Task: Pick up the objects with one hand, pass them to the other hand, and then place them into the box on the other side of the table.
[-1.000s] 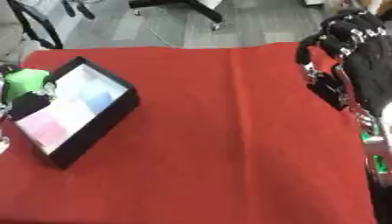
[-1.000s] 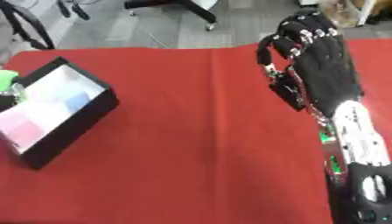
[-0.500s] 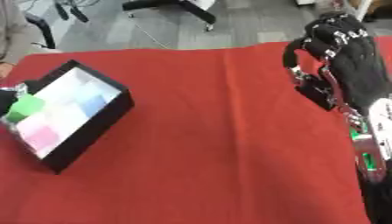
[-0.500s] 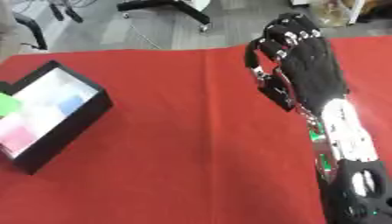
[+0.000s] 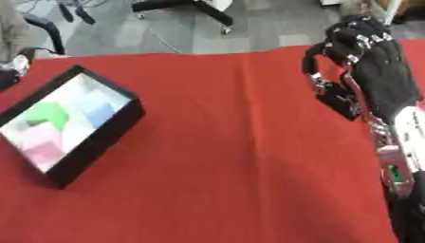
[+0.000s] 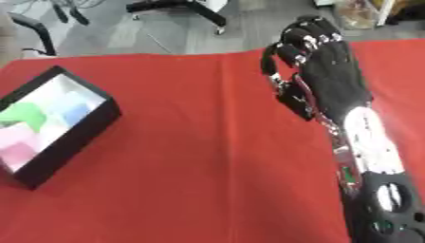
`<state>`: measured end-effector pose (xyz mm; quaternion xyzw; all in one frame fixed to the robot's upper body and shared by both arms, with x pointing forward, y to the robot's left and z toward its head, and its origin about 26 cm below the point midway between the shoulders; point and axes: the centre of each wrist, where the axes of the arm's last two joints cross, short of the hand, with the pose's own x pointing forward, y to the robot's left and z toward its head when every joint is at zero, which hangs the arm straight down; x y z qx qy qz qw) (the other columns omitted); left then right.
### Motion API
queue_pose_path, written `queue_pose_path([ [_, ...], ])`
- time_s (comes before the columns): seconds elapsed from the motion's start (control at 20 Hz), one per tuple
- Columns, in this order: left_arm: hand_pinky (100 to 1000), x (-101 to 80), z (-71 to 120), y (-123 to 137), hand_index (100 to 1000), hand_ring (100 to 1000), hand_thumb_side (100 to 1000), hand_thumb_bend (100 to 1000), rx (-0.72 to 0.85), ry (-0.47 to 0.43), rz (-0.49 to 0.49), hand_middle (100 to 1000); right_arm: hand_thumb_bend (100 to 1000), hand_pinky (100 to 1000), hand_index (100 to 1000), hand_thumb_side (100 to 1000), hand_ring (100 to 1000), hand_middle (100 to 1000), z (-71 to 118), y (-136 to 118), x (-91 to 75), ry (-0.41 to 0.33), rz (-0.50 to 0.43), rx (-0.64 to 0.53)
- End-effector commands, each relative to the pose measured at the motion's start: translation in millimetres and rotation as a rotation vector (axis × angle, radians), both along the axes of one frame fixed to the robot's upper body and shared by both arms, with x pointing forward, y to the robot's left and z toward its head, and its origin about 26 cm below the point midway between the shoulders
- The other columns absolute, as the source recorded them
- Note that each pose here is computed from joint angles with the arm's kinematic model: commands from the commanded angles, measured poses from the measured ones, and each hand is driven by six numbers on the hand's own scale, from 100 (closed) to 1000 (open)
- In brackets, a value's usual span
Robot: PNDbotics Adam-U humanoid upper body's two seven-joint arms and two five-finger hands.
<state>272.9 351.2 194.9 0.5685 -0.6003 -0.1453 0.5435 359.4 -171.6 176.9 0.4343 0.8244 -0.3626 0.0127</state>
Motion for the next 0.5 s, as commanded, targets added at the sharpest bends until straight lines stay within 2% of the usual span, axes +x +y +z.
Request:
queue_pose_path([
  [0.05,557,-1.5,-6.8,-20,913,847,783,311,-0.149,-0.243,-0.039,898,100,723,550,100,632,394,5.7,-2,-0.7,-0.009,-0.005,0.021],
  [0.15,550,-1.4,-23.1,-36,903,842,815,261,-0.273,-0.362,-0.199,893,100,730,556,100,643,399,4.9,-5,-1.7,0.000,-0.015,0.042],
  [0.3,537,-0.5,-42.1,-63,895,824,852,202,-0.416,-0.479,-0.386,878,100,747,593,100,671,415,1.6,-9,-4.3,0.025,-0.033,0.088],
  [0.5,530,0.1,-57.4,-102,887,821,888,163,-0.540,-0.522,-0.536,874,100,767,636,100,708,440,-2.1,-13,-7.1,0.078,-0.038,0.148],
])
